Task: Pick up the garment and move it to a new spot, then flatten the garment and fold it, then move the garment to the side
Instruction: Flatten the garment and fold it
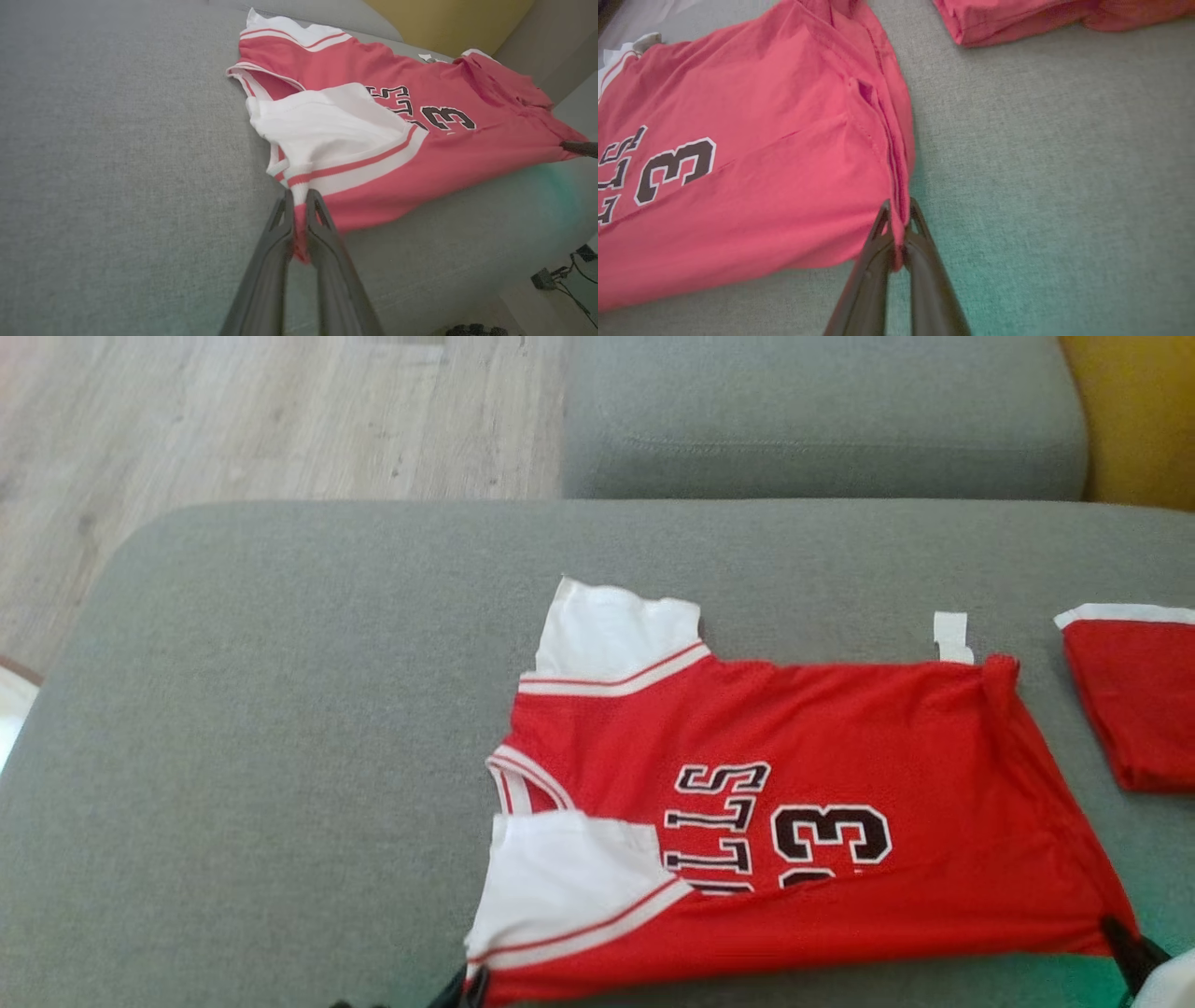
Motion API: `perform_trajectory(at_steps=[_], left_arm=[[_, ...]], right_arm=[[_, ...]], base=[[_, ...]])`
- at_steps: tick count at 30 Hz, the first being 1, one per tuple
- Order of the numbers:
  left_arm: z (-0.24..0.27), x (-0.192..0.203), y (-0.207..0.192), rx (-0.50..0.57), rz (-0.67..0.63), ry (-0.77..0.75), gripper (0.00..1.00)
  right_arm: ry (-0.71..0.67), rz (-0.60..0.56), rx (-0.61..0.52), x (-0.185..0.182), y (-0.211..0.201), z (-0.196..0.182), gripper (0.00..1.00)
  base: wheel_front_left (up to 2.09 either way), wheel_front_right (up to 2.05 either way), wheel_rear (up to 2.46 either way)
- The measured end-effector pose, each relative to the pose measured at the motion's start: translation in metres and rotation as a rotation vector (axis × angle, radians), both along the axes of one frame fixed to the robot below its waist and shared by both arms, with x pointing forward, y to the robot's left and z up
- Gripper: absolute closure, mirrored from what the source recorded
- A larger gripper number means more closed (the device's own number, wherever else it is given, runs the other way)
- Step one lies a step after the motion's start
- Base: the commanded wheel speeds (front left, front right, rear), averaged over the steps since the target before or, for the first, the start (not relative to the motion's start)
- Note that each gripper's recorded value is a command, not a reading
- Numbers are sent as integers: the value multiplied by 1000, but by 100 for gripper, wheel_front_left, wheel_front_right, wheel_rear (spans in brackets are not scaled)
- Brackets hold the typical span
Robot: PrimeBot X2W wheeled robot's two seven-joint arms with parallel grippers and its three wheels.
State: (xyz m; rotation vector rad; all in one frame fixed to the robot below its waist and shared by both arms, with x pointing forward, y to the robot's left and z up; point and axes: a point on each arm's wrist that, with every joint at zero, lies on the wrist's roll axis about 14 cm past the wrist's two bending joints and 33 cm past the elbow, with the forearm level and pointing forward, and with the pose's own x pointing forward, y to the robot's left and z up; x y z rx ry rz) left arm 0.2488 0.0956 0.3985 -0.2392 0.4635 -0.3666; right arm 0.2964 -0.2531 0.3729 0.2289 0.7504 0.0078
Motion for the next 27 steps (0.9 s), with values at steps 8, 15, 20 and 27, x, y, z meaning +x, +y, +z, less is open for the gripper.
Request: perform_trajectory(at_steps=[8,15,20,27], left_arm=[[-2,-5,-1,15,-13,34,100],[-5,-4,-1,24,-17,44,0],[0,9,-4,28,-42,29,0],[71,113,11,113,-138,-195,0]], right_arm=[[-3,-29,22,-7,4,1,100],[-14,-46,-2,-6,-3,5,0],[-76,-44,-7,5,-3,20,0],[-152,-30,-1,35,6,39,0]], base=[[0,0,0],[0,0,0],[0,0,0],[0,0,0]])
